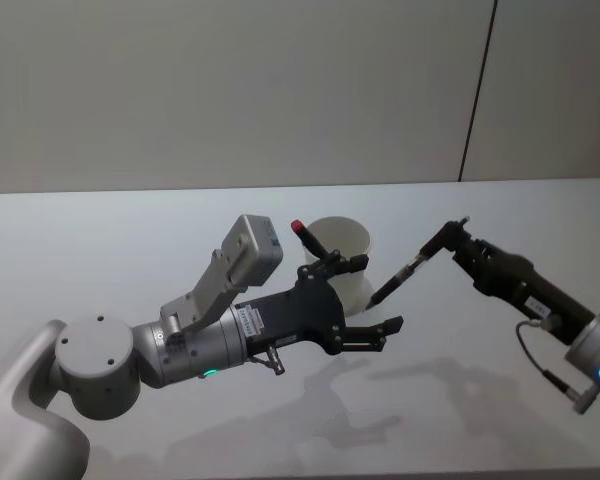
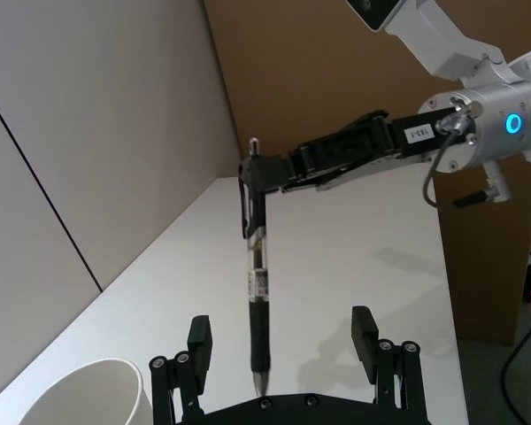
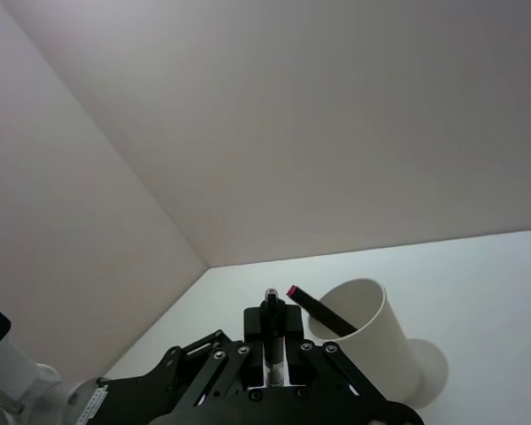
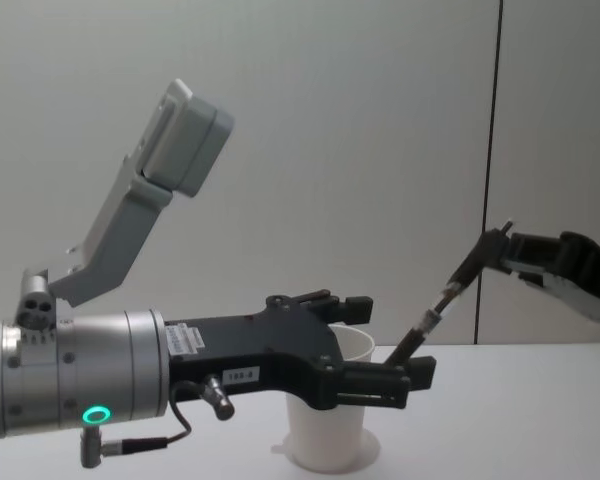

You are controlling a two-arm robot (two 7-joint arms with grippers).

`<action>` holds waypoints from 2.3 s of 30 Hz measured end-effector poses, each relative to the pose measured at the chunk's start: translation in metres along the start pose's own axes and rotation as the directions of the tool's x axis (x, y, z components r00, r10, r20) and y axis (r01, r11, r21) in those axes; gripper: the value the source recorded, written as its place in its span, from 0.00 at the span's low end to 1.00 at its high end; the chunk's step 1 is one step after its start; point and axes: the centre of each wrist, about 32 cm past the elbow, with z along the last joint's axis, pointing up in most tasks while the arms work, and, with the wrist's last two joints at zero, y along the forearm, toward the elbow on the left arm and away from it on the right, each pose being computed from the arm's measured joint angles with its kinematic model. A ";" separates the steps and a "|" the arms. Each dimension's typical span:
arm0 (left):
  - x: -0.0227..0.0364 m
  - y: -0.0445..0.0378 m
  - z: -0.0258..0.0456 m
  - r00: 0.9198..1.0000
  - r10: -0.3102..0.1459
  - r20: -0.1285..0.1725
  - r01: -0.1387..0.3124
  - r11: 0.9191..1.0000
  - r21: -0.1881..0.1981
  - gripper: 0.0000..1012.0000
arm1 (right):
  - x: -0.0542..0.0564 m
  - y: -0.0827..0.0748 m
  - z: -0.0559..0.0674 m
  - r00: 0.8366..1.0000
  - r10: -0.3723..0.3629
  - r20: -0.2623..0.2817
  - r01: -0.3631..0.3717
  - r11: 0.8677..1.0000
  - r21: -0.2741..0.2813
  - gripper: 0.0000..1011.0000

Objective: Place the pen into the pen holder.

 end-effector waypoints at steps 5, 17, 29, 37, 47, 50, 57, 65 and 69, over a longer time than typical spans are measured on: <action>0.0000 0.0000 0.0000 1.000 0.000 0.000 0.000 1.000 0.000 0.99 | 0.007 0.005 0.010 0.998 0.001 0.061 -0.001 1.000 0.005 0.13; 0.0000 0.0000 0.0000 1.000 0.000 0.000 0.000 1.000 0.000 0.99 | 0.024 0.025 0.038 0.987 0.035 0.157 -0.035 0.999 0.001 0.13; 0.0000 0.0000 0.0000 1.000 0.000 0.000 0.000 1.000 0.000 0.99 | 0.042 0.055 0.059 0.977 0.105 0.185 -0.100 0.994 -0.032 0.13; 0.0000 0.0000 0.0000 1.000 0.000 0.000 0.000 1.000 0.000 0.99 | 0.053 0.081 0.068 0.968 0.144 0.204 -0.132 0.989 -0.070 0.13; 0.0000 0.0000 0.0000 1.000 0.000 0.000 0.000 1.000 0.000 0.99 | 0.062 0.110 0.071 0.957 0.162 0.241 -0.134 0.983 -0.129 0.13; 0.0000 0.0000 0.0000 1.000 0.000 0.000 0.000 1.000 0.000 0.99 | 0.063 0.116 0.071 0.954 0.163 0.253 -0.130 0.981 -0.143 0.13; 0.0000 0.0000 0.0000 1.000 0.000 0.000 0.000 1.000 0.000 0.99 | 0.066 0.132 0.067 0.946 0.166 0.278 -0.116 0.975 -0.189 0.13; 0.0000 0.0000 0.0000 1.000 0.000 0.000 0.000 1.000 0.000 0.99 | 0.066 0.146 0.057 0.940 0.170 0.296 -0.100 0.966 -0.238 0.13; 0.0000 0.0000 0.0000 1.000 0.000 0.000 0.000 1.000 0.000 0.99 | 0.066 0.150 0.053 0.938 0.171 0.303 -0.092 0.962 -0.258 0.13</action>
